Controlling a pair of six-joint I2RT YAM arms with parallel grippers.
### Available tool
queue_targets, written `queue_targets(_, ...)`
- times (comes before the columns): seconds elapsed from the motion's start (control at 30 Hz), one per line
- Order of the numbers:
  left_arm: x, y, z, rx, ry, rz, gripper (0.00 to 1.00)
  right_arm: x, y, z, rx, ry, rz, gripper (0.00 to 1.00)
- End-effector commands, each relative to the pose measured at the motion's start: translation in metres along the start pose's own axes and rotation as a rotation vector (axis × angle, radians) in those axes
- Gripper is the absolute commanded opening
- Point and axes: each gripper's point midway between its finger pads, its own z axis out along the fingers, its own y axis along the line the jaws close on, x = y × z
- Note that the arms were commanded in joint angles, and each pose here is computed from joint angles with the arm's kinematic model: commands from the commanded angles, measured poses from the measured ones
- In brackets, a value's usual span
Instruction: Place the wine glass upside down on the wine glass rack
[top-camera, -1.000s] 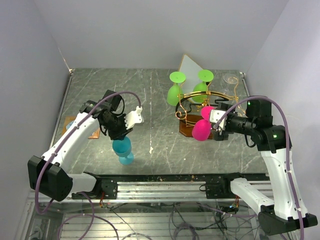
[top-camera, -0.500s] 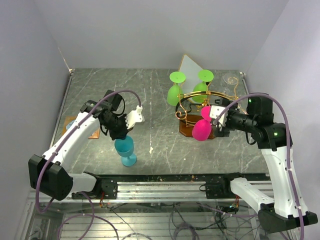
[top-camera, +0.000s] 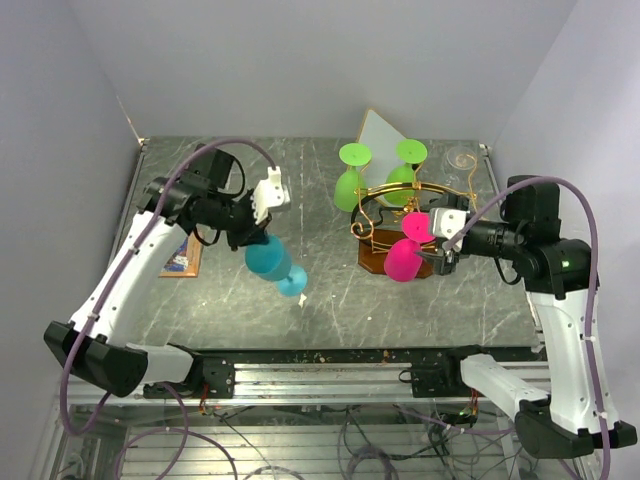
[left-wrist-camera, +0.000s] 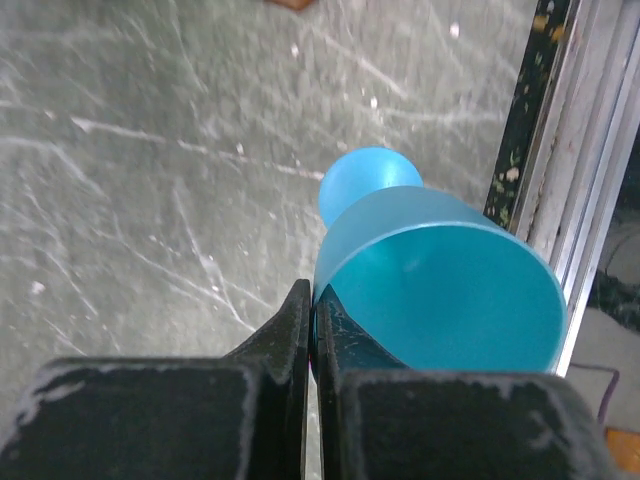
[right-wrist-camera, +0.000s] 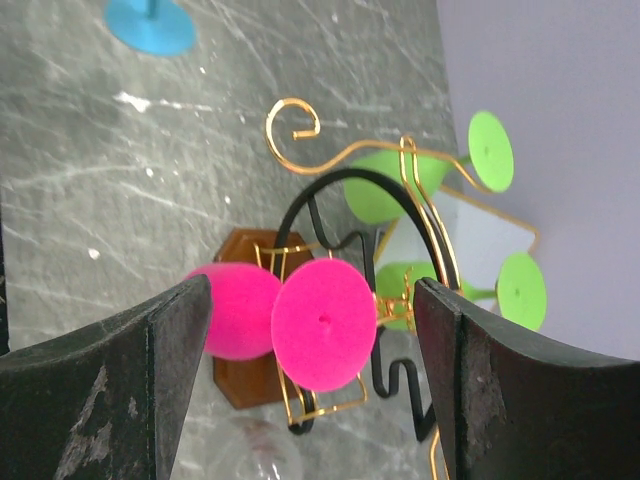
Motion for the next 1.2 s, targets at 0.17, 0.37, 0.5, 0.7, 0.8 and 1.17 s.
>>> queue_targets(0.17,-0.12,0.013,-0.06,-0.154,-0.428,0.059,0.07,-0.039,0.002,0.014,-0.096,-0.239,0.145,0.8)
queue_targets(0.37,-0.161,0.032,-0.083,-0.233,-0.568,-0.061,0.07,-0.043,-0.02,0.038,-0.113,-0.35,0.402,0.66)
queue_targets(0.5,-0.18,0.047,-0.095,-0.288,-0.644,-0.172,0.07,-0.046,-0.047,0.048,-0.061,-0.373,0.591,0.62)
queue_targets(0.7,-0.201,0.059,-0.106,-0.303,-0.728,-0.266,0.07,-0.047,-0.072,0.065,-0.033,-0.424,0.8,0.61)
queue_targets(0.8,-0.207,0.061,-0.107,-0.294,-0.751,-0.286,0.07,-0.044,-0.084,0.072,-0.004,-0.437,0.888,0.61)
queue_targets(1.17,-0.2,0.062,-0.096,-0.281,-0.743,-0.289,0.07,-0.04,-0.094,0.092,-0.001,-0.449,0.988,0.51)
